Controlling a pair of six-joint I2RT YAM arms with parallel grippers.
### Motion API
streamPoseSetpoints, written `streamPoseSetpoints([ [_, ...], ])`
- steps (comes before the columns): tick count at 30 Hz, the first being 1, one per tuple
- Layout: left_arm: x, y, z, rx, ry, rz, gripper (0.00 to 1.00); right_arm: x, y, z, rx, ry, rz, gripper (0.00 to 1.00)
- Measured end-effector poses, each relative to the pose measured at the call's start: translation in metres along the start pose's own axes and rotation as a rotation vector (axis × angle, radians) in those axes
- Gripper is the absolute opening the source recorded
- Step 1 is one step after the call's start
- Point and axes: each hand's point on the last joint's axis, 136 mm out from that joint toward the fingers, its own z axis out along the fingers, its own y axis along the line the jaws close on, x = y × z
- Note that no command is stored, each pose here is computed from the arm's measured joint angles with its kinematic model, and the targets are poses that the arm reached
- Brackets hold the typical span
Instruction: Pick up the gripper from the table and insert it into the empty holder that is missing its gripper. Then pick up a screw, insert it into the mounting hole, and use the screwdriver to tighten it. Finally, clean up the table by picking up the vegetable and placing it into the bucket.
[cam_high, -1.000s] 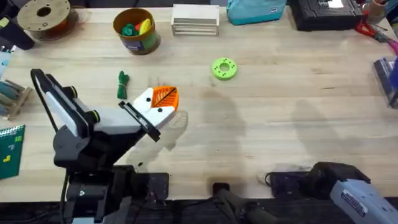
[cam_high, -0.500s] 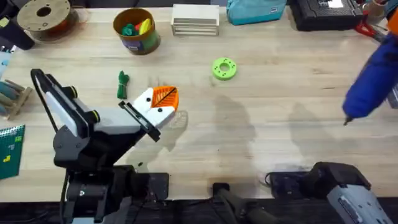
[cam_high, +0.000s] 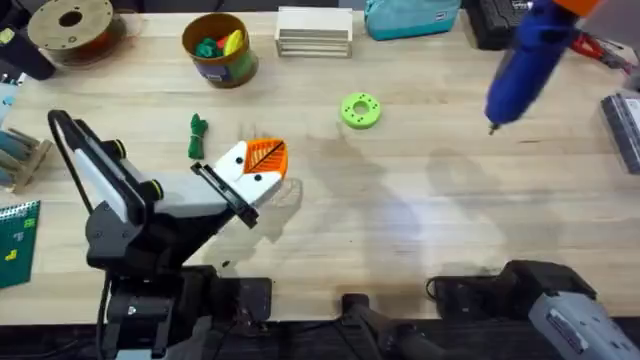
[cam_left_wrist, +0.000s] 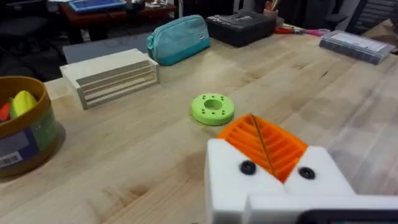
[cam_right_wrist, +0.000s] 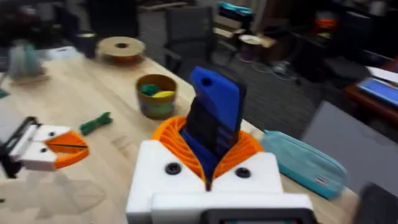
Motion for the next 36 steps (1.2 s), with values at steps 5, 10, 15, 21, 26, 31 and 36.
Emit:
streamPoseSetpoints([
  [5,0.000,0.000,0.000,0.003,0.000,0.020,0.013,-0.010,0.000,0.021,-0.187,-0.085,-0.058,0.008],
  [10,0.000,0.000,0.000,0.003,0.000,0.028,0.013,-0.005,0.009,0.047,-0.382,-0.138,-0.087,0.008],
  [15,0.000,-0.001,0.000,0.003,0.000,0.029,0.013,0.004,0.036,0.073,-0.552,-0.154,-0.068,0.008],
  [21,0.000,-0.002,0.000,0.012,0.000,0.029,0.013,0.001,0.076,0.096,-0.684,-0.202,-0.108,0.008],
  [26,0.000,-0.003,0.000,0.019,0.001,0.028,0.013,-0.019,0.103,0.111,-0.715,-0.275,-0.127,0.008],
  [31,0.000,-0.003,0.000,0.020,0.001,0.028,0.013,-0.041,0.124,0.122,-0.732,-0.358,-0.105,0.008],
  [36,0.000,-0.004,0.000,0.022,0.001,0.028,0.013,-0.047,0.140,0.141,-0.743,-0.373,0.003,0.008],
])
